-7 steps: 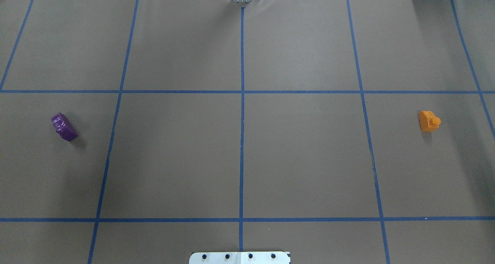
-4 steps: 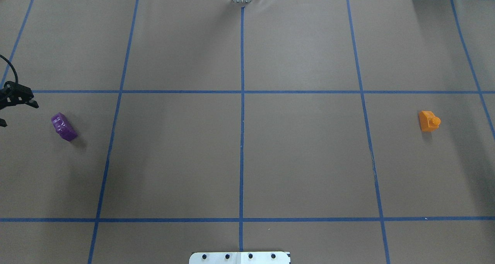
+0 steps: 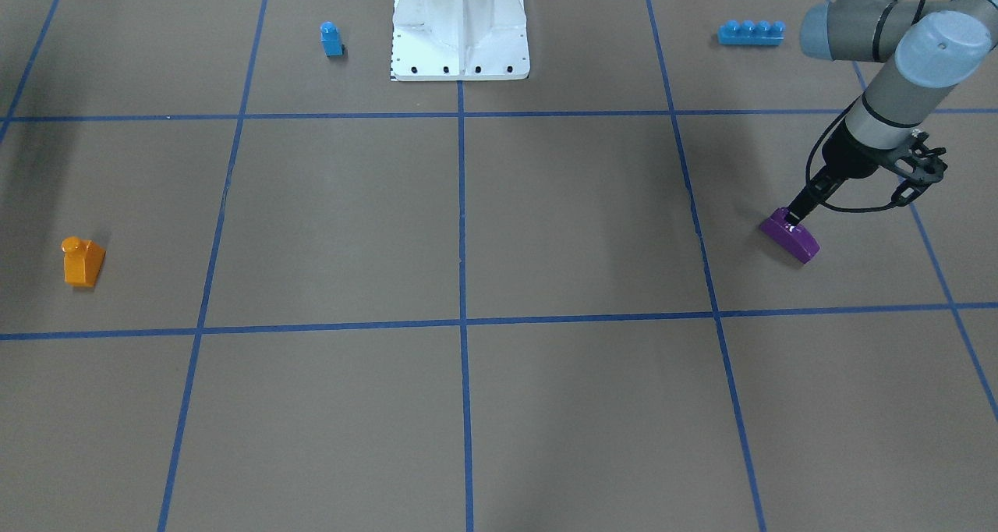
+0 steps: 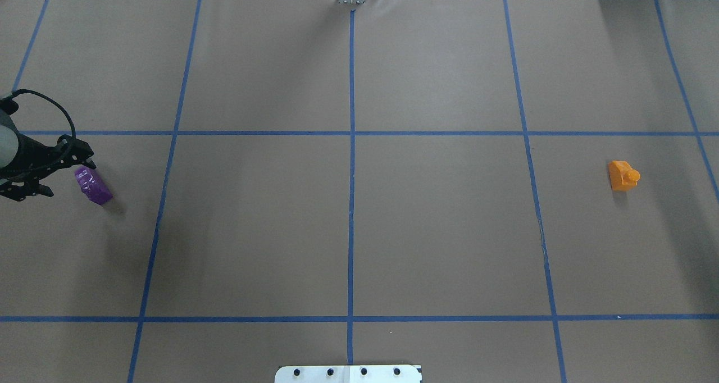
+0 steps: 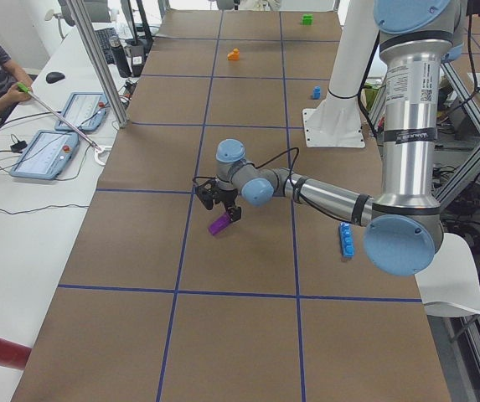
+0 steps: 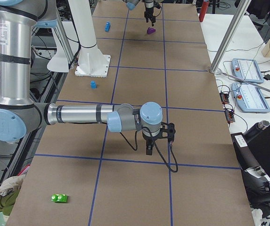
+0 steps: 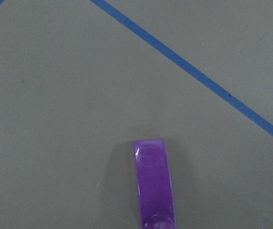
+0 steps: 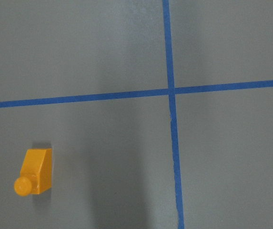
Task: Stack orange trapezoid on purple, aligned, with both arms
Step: 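Lower the left gripper onto the purple trapezoid block and close it, then carry the purple block with the left gripper to the table center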
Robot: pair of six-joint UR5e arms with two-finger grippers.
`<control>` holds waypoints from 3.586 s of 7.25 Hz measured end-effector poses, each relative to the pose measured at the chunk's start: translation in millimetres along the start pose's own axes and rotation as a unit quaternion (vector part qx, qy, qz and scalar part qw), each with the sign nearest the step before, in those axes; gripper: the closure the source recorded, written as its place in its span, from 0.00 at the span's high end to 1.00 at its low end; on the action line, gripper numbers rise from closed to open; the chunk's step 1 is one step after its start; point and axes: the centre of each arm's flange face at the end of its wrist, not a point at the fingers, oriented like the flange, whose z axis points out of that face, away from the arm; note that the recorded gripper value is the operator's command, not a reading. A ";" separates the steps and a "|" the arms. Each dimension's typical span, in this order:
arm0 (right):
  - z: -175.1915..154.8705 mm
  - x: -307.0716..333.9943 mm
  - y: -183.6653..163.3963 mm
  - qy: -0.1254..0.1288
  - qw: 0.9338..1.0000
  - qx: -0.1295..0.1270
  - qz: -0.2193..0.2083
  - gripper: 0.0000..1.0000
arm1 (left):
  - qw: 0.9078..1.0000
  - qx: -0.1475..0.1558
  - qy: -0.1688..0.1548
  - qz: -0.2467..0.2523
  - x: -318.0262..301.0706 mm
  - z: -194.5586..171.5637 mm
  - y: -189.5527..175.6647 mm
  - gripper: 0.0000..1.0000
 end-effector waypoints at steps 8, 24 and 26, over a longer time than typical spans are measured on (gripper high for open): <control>-3.4 -5.5 -4.0 -0.004 1.000 0.003 -0.003 1.00 | 1.000 0.005 -0.010 0.018 4.1 57.4 -2.8 0.89; 2.4 1.9 1.4 -0.006 1.000 -0.007 0.009 1.00 | 0.848 0.083 0.007 0.523 253.3 -22.1 201.0 0.00; 4.4 3.9 1.3 -0.005 1.000 -0.009 0.011 1.00 | 0.810 0.069 0.011 0.582 319.8 -10.2 251.6 0.00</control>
